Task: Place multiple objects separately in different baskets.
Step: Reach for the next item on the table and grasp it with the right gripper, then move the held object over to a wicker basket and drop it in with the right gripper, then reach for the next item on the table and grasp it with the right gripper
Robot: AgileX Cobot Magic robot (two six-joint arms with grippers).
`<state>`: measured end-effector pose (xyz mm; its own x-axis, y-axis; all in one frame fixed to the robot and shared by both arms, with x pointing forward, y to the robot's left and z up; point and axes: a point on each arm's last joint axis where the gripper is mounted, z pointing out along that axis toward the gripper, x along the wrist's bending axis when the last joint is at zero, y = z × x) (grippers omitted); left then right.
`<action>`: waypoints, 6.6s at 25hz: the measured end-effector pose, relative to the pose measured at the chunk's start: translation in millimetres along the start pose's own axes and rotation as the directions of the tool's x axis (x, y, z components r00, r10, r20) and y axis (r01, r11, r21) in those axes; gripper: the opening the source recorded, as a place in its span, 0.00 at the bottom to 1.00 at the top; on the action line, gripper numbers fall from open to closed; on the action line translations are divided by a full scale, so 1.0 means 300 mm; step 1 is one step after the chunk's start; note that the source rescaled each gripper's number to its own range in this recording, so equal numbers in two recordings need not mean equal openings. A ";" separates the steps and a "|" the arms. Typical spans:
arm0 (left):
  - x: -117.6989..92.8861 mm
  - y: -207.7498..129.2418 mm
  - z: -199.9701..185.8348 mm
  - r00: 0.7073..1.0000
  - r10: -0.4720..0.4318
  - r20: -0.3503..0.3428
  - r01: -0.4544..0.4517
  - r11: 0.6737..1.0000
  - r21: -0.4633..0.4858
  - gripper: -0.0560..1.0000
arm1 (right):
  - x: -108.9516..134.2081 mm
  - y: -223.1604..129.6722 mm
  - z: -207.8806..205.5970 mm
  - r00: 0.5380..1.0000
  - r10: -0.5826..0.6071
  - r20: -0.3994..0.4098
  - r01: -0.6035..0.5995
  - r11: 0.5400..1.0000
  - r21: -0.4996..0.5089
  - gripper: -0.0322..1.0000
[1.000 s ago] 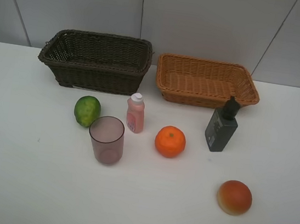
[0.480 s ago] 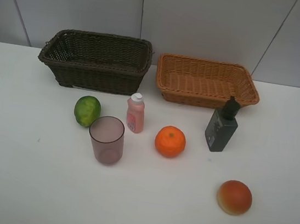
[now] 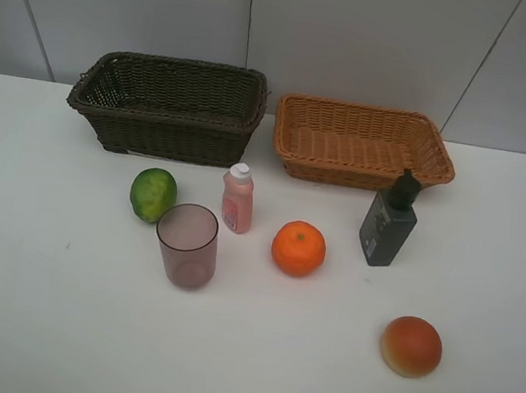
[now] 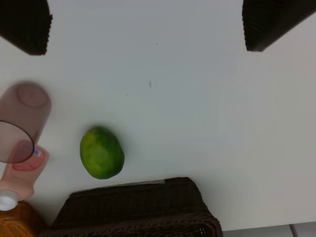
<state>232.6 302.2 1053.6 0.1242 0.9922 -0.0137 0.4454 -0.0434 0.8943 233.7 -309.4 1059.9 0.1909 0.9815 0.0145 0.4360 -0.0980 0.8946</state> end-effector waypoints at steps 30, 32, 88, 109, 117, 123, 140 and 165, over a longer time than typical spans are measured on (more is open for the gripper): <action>0.000 0.000 0.000 1.000 0.000 0.000 0.000 1.000 0.000 1.00 | 0.571 0.435 0.735 0.901 -0.279 -0.332 0.434 0.608 0.665 0.98; 0.000 0.000 0.000 1.000 0.000 0.000 0.000 1.000 0.000 1.00 | 0.604 0.417 0.778 0.897 -0.283 -0.340 0.442 0.583 0.681 0.98; 0.000 0.000 0.000 1.000 0.000 0.000 0.000 1.000 0.000 1.00 | 0.658 0.122 1.151 0.909 -0.277 -0.311 0.405 0.414 0.815 0.07; 0.000 0.000 0.000 1.000 0.000 0.000 0.000 1.000 0.000 1.00 | 0.964 0.493 0.834 0.732 -0.417 -0.539 0.672 0.574 0.468 0.06; 0.000 0.000 0.000 1.000 0.000 0.000 0.000 1.000 0.000 1.00 | 1.182 0.604 0.785 0.664 -0.469 -0.582 0.680 0.702 0.211 0.06; 0.000 0.000 0.000 1.000 0.000 0.000 0.000 1.000 0.000 1.00 | 1.324 0.564 0.896 0.636 -0.480 -0.605 0.603 0.798 0.000 0.06; 0.000 0.000 0.000 1.000 0.000 0.000 0.000 1.000 -0.001 1.00 | 1.428 0.199 1.290 0.636 -0.462 -0.618 0.584 0.812 -0.006 0.06; 0.000 0.000 0.000 1.000 0.000 0.000 0.000 1.000 -0.001 1.00 | 1.327 0.451 1.080 0.673 -0.407 -0.617 0.579 0.809 0.098 0.99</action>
<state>232.7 302.2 1053.7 0.1242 0.9922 -0.0137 0.4446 -0.0433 0.8947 653.6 14.7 1042.1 -0.5918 0.8023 -0.0783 0.5498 0.4728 0.6886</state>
